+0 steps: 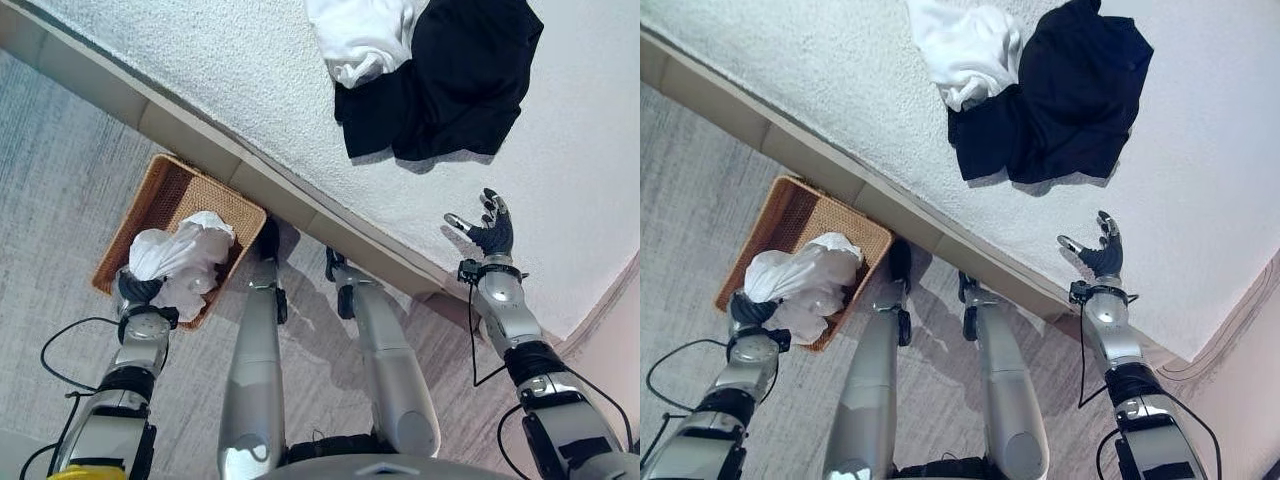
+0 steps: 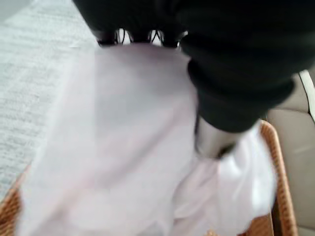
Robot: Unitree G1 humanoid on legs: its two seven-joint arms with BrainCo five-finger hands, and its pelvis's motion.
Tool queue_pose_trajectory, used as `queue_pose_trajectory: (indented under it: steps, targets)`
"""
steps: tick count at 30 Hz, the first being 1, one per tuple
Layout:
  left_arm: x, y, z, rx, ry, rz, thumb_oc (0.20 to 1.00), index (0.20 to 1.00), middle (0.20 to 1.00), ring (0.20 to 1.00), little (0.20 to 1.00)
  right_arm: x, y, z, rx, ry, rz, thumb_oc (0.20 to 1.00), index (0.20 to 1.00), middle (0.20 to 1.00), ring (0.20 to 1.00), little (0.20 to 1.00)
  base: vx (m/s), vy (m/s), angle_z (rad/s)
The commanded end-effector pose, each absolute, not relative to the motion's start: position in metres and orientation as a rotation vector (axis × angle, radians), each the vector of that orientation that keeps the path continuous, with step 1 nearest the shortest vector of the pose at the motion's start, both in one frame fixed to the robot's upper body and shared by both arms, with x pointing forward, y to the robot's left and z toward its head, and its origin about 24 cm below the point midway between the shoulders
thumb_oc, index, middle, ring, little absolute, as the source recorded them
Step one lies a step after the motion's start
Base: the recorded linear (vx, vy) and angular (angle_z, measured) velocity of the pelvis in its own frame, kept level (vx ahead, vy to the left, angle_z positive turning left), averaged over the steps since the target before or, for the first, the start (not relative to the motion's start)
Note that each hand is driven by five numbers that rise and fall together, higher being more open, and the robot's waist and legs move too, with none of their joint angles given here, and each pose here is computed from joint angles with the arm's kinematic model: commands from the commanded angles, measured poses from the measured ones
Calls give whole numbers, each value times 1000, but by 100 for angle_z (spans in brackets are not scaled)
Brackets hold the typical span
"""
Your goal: Pick up clothes into the bucket
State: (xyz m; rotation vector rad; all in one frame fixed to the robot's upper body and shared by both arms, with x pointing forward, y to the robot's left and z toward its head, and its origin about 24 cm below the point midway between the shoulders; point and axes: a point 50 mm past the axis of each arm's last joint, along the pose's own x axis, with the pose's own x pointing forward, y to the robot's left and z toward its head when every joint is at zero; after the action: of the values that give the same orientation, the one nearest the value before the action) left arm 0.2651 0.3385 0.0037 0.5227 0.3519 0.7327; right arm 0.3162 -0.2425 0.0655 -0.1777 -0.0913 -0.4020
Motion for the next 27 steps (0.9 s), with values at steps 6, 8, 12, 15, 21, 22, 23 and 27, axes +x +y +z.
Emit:
queue_pose_trajectory:
  steps: [6, 8, 12, 15, 21, 22, 23, 27]
  targets:
    - [248, 364, 17, 587, 316, 909, 1000, 1000, 1000, 1000, 1000, 297, -258, 114, -193, -377, -515, 1000, 1000, 1000, 1000, 1000, 0, 0, 0]
    - [246, 363, 17, 579, 302, 919, 1000, 1000, 1000, 1000, 1000, 296, -260, 123, -200, -416, -534, 1000, 1000, 1000, 1000, 1000, 0, 0, 0]
    - [245, 356, 17, 552, 271, 914, 1000, 1000, 1000, 1000, 1000, 295, -265, 135, -233, -465, -567, 1000, 1000, 1000, 1000, 1000, 0, 0, 0]
    - [246, 349, 17, 528, 247, 896, 1000, 1000, 1000, 1000, 1000, 297, -270, 148, -289, -498, -594, 1000, 1000, 1000, 1000, 1000, 0, 0, 0]
    - [257, 307, 11, 127, 134, 713, 1000, 1000, 1000, 1000, 1000, 318, -286, 177, -402, -486, -613, 1000, 1000, 1000, 1000, 1000, -3, -48, 8]
    - [257, 307, 10, 125, 134, 713, 1000, 1000, 1000, 1000, 1000, 319, -286, 177, -402, -487, -612, 1000, 1000, 1000, 1000, 1000, -12, -82, 14]
    - [259, 293, 2, 69, 155, 657, 1000, 1000, 1000, 1000, 1000, 332, -294, 184, -438, -435, -618, 1000, 1000, 1000, 1000, 1000, -7, -36, 12]
    - [264, 249, -10, -22, 182, 457, 1000, 1000, 1000, 1000, 1000, 356, -311, 205, -510, -330, -646, 1000, 1000, 1000, 1000, 1000, -11, -74, 14]
